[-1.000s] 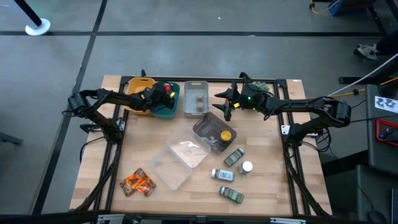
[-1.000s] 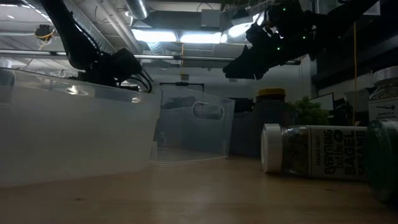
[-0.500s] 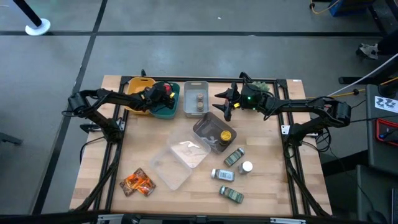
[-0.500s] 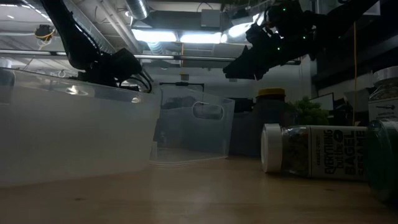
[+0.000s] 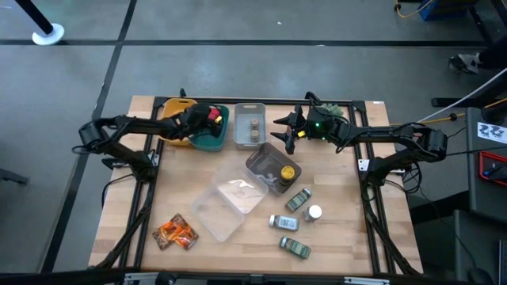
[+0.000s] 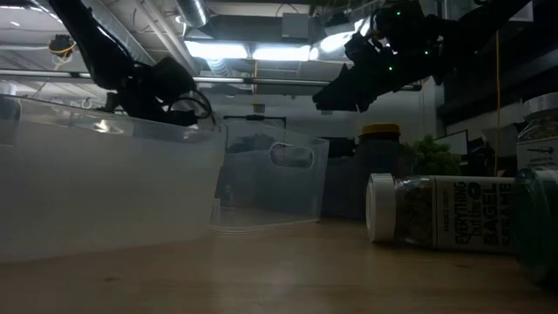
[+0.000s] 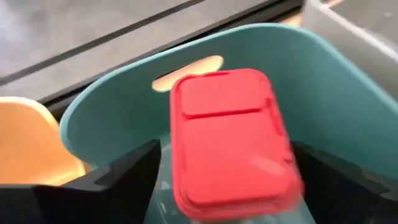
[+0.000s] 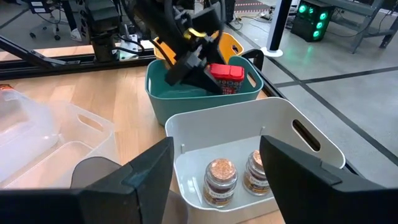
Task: Sort spices by type
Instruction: Put the red seasoning can into the green bin
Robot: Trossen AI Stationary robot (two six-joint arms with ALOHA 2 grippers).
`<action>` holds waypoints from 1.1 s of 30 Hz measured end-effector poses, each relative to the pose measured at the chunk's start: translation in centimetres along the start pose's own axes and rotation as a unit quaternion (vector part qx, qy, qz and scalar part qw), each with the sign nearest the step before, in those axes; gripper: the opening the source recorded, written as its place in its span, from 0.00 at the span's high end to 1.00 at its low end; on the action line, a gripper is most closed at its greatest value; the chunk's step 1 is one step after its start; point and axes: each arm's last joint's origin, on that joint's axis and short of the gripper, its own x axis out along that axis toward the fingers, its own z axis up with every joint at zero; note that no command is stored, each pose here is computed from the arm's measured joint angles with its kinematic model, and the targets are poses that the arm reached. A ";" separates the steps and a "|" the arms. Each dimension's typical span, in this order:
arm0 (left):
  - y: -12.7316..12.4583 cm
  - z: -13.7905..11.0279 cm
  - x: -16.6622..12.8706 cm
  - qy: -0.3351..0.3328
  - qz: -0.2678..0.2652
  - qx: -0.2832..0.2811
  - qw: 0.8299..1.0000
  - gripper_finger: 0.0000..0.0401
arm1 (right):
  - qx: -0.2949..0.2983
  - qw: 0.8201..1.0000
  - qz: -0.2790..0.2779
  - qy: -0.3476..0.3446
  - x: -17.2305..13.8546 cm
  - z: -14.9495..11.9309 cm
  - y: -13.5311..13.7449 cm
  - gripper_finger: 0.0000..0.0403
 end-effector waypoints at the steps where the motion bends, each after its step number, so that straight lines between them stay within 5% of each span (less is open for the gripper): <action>1: 0.0 0.2 -0.3 -0.004 -0.005 0.008 1.000 0.15 | 0.000 1.000 0.000 0.000 0.0 0.0 0.0 0.41; 19: 1.1 2.8 -7.1 -0.095 -0.059 0.020 0.994 0.13 | 0.000 1.000 0.000 0.000 0.0 0.0 0.0 0.41; 33: -1.6 2.0 -8.8 -0.100 -0.123 0.063 0.985 0.13 | -0.001 1.000 -0.004 -0.008 0.0 0.2 0.0 0.41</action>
